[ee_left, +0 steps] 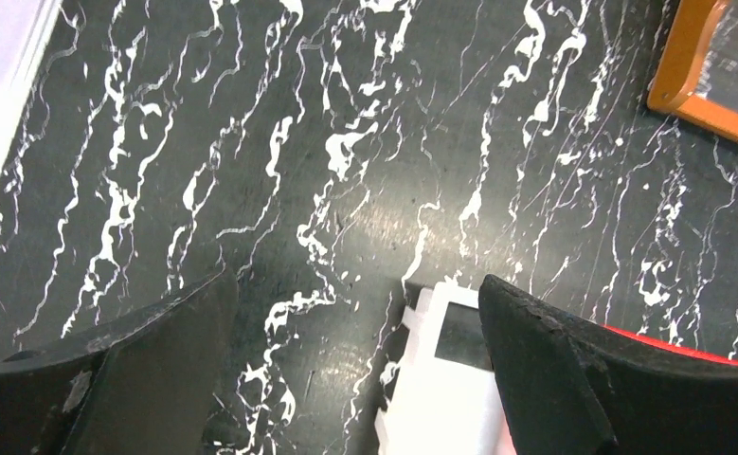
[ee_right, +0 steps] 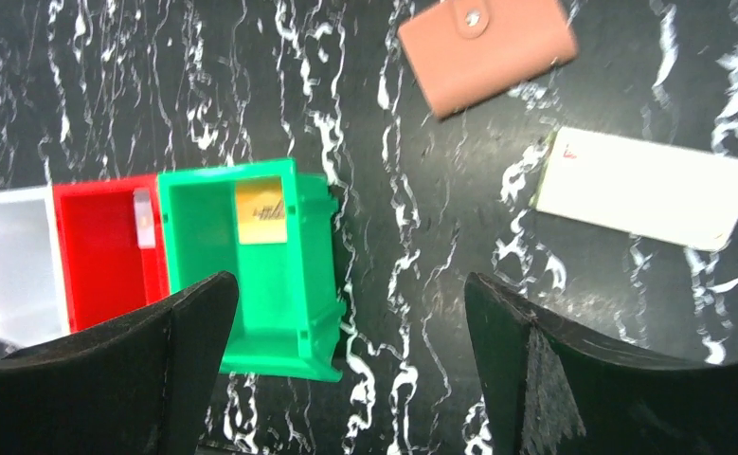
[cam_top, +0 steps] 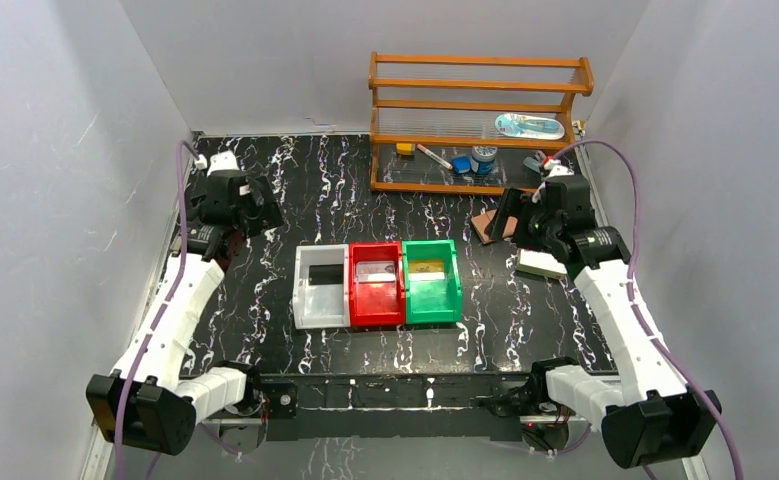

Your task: Take the credit cards out of the card holder

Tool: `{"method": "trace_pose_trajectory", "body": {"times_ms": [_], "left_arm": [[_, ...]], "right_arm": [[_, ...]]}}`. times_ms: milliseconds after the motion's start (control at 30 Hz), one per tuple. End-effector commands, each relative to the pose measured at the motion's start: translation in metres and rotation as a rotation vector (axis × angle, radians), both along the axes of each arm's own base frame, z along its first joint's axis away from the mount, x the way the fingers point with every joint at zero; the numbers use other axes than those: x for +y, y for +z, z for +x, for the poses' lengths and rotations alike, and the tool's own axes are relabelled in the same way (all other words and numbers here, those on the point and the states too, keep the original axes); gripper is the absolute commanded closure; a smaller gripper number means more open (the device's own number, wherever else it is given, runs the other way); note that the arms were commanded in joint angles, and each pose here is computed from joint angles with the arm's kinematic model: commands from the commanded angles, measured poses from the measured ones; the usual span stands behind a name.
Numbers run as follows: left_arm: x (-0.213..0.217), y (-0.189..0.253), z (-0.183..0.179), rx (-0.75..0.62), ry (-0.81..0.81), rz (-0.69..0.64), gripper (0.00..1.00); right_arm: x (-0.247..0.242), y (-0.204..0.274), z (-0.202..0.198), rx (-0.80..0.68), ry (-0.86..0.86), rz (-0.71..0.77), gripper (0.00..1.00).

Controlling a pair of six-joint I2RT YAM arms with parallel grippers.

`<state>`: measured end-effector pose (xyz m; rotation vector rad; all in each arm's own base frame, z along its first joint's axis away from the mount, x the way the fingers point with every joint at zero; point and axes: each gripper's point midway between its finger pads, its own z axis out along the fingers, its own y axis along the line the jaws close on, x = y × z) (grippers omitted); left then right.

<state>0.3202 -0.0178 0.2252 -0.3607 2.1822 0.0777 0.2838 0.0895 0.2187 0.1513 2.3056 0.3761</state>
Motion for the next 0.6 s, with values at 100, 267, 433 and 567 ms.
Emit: {"method": "trace_pose_trajectory", "body": {"times_ms": [100,267,433,567], "left_arm": [[-0.008,-0.019,-0.021,0.023,-0.044,-0.116,0.02],[-0.021,-0.036,-0.04,0.146,-0.029,-0.228,0.02],[-0.038,-0.053,-0.057,0.27,-0.054,-0.32,0.02],[-0.043,-0.056,-0.07,0.279,-0.048,-0.374,0.02]], "right_arm": [[0.026,-0.016,-0.043,0.072,0.103,0.22,0.02],[0.041,-0.03,-0.066,0.149,0.169,0.33,0.02],[0.059,-0.036,-0.085,0.229,0.248,0.434,0.02],[0.065,-0.046,-0.093,0.272,0.262,0.467,0.02]]}}
